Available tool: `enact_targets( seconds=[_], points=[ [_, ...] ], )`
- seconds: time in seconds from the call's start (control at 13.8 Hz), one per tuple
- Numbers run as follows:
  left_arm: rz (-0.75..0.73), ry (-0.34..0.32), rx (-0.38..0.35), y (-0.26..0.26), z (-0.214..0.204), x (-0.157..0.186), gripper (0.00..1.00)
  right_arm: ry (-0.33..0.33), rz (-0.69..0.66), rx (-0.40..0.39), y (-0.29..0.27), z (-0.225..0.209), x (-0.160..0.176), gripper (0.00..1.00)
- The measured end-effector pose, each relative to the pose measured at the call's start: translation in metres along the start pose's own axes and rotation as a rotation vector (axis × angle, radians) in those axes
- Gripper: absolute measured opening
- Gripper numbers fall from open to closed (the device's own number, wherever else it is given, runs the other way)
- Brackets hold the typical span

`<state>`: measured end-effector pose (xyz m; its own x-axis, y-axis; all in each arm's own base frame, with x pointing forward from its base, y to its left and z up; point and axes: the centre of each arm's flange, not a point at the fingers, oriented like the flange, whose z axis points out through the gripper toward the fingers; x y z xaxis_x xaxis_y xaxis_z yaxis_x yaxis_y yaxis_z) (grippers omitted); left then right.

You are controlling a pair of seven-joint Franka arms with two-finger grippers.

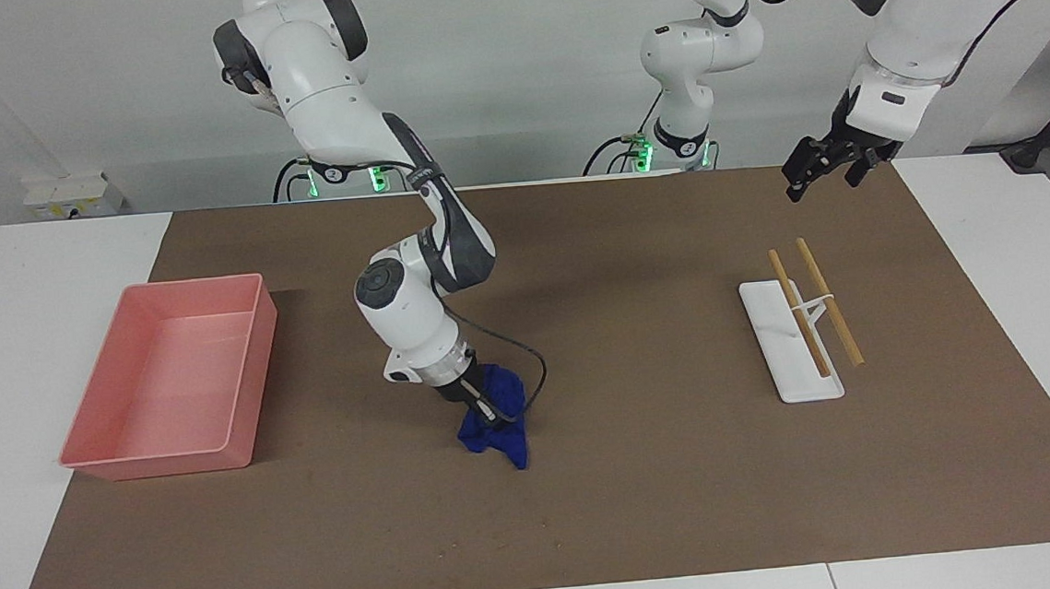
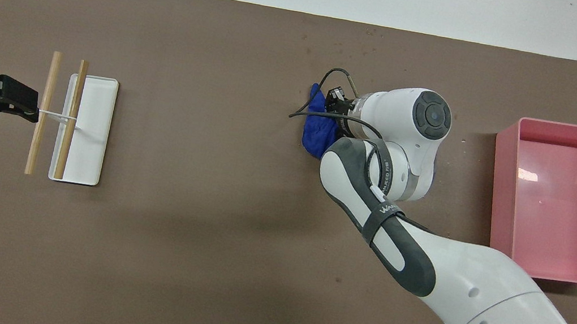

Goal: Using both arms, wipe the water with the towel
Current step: 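Wipe the water spill with the cloth in the right gripper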

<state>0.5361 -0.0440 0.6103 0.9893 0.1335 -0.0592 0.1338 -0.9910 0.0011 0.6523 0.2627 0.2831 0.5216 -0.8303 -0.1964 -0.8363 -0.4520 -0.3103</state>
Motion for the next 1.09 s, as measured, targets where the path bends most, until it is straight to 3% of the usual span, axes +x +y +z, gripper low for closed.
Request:
enact_targets(
  seconds=[0.44,0.73,1.09],
  points=[
    [0.000,-0.004,0.001,0.000,0.003,0.000,1.00,-0.005,-0.025,-0.054,0.035,-0.009,-0.029,0.16],
    [0.002,-0.007,0.002,0.001,0.004,0.000,1.00,0.007,-0.041,-0.020,0.034,-0.006,-0.039,0.16],
    [0.001,-0.008,0.002,0.000,0.005,0.000,1.00,0.007,-0.096,0.028,0.025,-0.001,-0.076,0.16]
  ],
)
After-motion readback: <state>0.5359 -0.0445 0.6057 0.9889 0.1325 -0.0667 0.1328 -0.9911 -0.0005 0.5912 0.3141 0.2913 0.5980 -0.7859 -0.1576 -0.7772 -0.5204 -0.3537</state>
